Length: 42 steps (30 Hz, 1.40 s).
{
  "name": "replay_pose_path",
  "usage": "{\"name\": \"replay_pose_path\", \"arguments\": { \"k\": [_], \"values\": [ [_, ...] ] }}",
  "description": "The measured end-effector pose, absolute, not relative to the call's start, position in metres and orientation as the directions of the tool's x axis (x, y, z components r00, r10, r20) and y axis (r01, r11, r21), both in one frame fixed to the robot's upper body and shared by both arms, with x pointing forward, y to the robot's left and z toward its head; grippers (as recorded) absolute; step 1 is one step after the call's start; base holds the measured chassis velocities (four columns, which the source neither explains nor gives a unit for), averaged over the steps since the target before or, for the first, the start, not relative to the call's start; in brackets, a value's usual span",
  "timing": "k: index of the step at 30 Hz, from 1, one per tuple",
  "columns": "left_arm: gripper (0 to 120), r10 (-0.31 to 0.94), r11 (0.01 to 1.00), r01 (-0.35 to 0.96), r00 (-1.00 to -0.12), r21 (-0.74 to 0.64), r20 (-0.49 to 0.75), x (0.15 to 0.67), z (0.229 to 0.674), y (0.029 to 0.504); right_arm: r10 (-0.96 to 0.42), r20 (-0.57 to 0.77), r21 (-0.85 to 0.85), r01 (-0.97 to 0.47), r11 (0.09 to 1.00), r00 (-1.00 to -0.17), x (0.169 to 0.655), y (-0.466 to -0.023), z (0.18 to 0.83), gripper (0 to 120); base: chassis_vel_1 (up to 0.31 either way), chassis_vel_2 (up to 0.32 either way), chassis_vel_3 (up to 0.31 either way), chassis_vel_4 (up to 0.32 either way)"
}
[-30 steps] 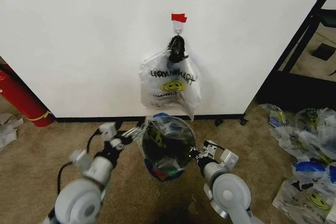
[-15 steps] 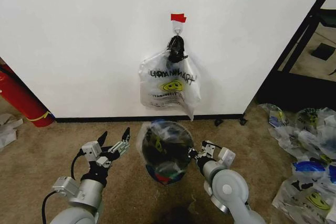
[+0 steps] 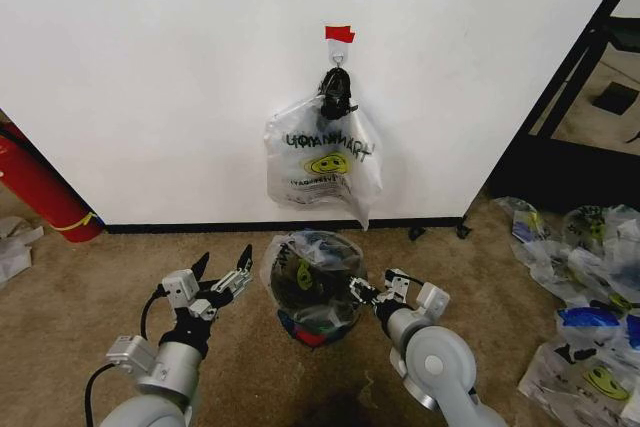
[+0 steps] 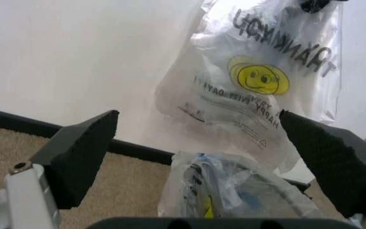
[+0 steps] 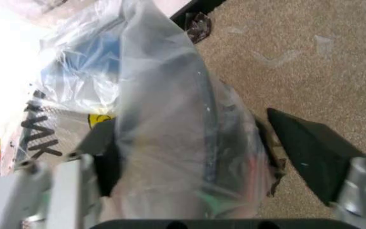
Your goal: Pick up the garbage bag from the wall and place it over the trash bin.
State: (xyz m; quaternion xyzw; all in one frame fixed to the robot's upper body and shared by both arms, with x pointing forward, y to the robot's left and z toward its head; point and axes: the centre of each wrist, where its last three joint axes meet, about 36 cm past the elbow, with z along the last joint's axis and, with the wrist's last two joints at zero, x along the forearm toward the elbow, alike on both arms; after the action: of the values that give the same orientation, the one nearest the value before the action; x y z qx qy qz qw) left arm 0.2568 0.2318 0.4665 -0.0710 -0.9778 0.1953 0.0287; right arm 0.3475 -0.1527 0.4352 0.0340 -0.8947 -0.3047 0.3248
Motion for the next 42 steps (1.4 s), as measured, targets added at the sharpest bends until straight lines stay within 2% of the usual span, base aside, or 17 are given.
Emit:
{"name": "replay_pose_path", "arguments": {
  "k": [5, 11, 15, 18, 21, 27, 29, 32, 35, 42],
  "values": [
    [100, 0.156, 0.914, 0.131, -0.987, -0.384, 0.034, 0.255, 0.465, 0.229, -0.246, 0.552, 0.555, 0.130, 0.822, -0.797, 0.344, -0.155, 0.432, 98, 0.000, 0.000, 0.000, 0.000],
    [100, 0.191, 0.918, 0.158, -0.980, -0.365, 0.056, 0.248, 0.459, 0.221, -0.246, 0.531, 0.555, 0.113, 0.824, -0.811, 0.339, -0.156, 0.427, 100, 0.000, 0.000, 0.000, 0.000],
    [100, 0.232, 0.927, 0.198, -0.970, -0.318, 0.074, 0.245, 0.450, 0.217, -0.239, 0.530, 0.554, 0.119, 0.824, -0.813, 0.340, -0.156, 0.426, 100, 0.000, 0.000, 0.000, 0.000],
    [100, 0.259, 0.945, 0.238, -0.963, -0.224, 0.068, 0.251, 0.442, 0.219, -0.247, 0.501, 0.565, 0.097, 0.819, -0.829, 0.336, -0.158, 0.427, 100, 0.000, 0.000, 0.000, 0.000],
    [100, 0.260, 0.947, 0.243, -0.964, -0.211, 0.061, 0.254, 0.442, 0.220, -0.248, 0.483, 0.566, 0.082, 0.820, -0.840, 0.334, -0.158, 0.427, 100, 0.000, 0.000, 0.000, 0.000],
    [100, 0.200, 0.953, 0.192, -0.980, -0.234, 0.009, 0.263, 0.442, 0.221, -0.132, 0.148, 0.438, -0.054, 0.897, -0.980, 0.303, -0.166, 0.429, 100, 0.000, 0.000, 0.000, 0.000],
    [100, 0.196, 0.953, 0.189, -0.981, -0.237, 0.006, 0.263, 0.441, 0.221, -0.123, 0.122, 0.423, -0.060, 0.904, -0.985, 0.301, -0.168, 0.428, 100, 0.000, 0.000, 0.000, 0.000],
    [100, 0.167, 0.956, 0.167, -0.986, -0.242, -0.018, 0.263, 0.438, 0.220, -0.042, -0.100, 0.251, -0.066, 0.966, -0.994, 0.279, -0.185, 0.419, 100, 0.000, 0.000, 0.000, 0.000],
    [100, 0.144, 0.961, 0.150, -0.989, -0.231, -0.042, 0.263, 0.435, 0.218, 0.010, -0.170, 0.139, -0.014, 0.990, -0.985, 0.251, -0.198, 0.411, 100, 0.000, 0.000, 0.000, 0.000],
    [100, 0.120, 0.967, 0.134, -0.990, -0.217, -0.075, 0.256, 0.431, 0.212, 0.067, -0.274, 0.040, 0.058, 0.998, -0.960, 0.206, -0.204, 0.404, 100, 0.000, 0.000, 0.000, 0.000]
  ]
}}
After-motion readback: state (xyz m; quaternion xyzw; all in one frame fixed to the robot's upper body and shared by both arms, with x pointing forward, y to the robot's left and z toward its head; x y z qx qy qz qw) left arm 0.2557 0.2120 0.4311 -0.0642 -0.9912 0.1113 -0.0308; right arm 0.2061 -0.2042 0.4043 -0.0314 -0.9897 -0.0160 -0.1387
